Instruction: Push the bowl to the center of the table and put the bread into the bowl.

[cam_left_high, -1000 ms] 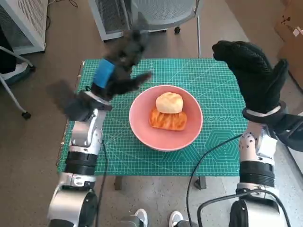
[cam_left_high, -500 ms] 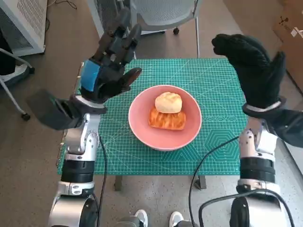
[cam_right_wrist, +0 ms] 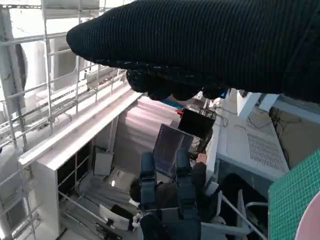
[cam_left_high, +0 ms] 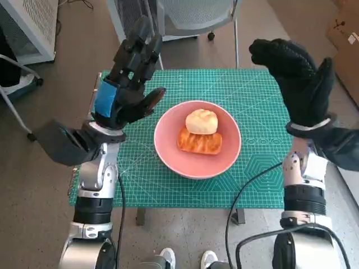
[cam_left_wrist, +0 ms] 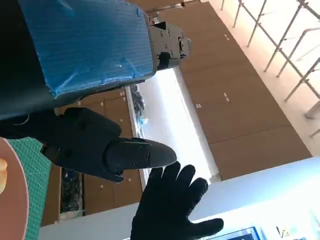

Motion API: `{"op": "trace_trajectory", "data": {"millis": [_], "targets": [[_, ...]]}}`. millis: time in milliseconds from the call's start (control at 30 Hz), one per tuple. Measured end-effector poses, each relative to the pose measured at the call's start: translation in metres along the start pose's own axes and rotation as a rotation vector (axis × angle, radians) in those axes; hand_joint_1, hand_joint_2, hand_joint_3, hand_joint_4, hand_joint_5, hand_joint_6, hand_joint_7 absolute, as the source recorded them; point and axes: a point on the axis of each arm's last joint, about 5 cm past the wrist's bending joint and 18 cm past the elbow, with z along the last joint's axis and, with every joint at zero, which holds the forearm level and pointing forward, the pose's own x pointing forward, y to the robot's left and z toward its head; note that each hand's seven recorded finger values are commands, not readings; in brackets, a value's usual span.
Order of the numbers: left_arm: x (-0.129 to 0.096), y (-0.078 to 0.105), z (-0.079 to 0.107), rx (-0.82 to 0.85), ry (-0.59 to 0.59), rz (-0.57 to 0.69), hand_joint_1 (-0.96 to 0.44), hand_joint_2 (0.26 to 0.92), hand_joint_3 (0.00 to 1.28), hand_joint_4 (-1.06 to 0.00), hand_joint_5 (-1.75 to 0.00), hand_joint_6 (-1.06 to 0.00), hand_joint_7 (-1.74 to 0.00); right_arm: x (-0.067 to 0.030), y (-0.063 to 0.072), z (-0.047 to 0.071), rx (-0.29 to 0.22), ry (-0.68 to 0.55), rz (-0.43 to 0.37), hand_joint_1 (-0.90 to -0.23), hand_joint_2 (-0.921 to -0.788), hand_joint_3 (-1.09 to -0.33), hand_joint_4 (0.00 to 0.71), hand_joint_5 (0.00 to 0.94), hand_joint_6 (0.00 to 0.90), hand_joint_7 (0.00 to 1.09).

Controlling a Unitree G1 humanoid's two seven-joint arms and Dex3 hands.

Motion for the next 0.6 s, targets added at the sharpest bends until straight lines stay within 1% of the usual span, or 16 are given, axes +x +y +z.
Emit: {"op": "trace_trajectory", "data": {"millis": [200, 467, 533, 600], "targets": [[0.0017, -0.004, 0.0022, 0.032, -0.016, -0.015, -0.47, 0.898, 0.28, 0.0, 0.0, -0.07, -0.06, 0.0026, -0.0006, 0.0024, -0.006, 0.004, -0.002, -0.626, -0.921, -0.654, 0.276, 0.002, 0.372, 0.0], [0.0001, -0.0064, 0.0021, 0.088, -0.022, 0.001, -0.44, 0.897, 0.28, 0.0, 0.0, -0.06, -0.07, 0.0049, -0.0034, 0.0062, -0.014, 0.004, -0.016, -0.626, -0.921, -0.654, 0.276, 0.001, 0.382, 0.01], [-0.0008, -0.0069, 0.0019, 0.11, -0.02, 0.004, -0.44, 0.893, 0.28, 0.0, 0.0, -0.02, -0.15, 0.0054, -0.0035, 0.0064, -0.013, 0.004, -0.02, -0.626, -0.921, -0.654, 0.276, 0.001, 0.386, 0.01], [-0.0015, -0.0076, 0.0016, 0.125, -0.021, 0.007, -0.44, 0.892, 0.28, 0.0, 0.0, -0.01, -0.17, 0.0057, -0.0035, 0.0066, -0.011, 0.006, -0.024, -0.626, -0.921, -0.655, 0.276, 0.001, 0.388, 0.01]]}}
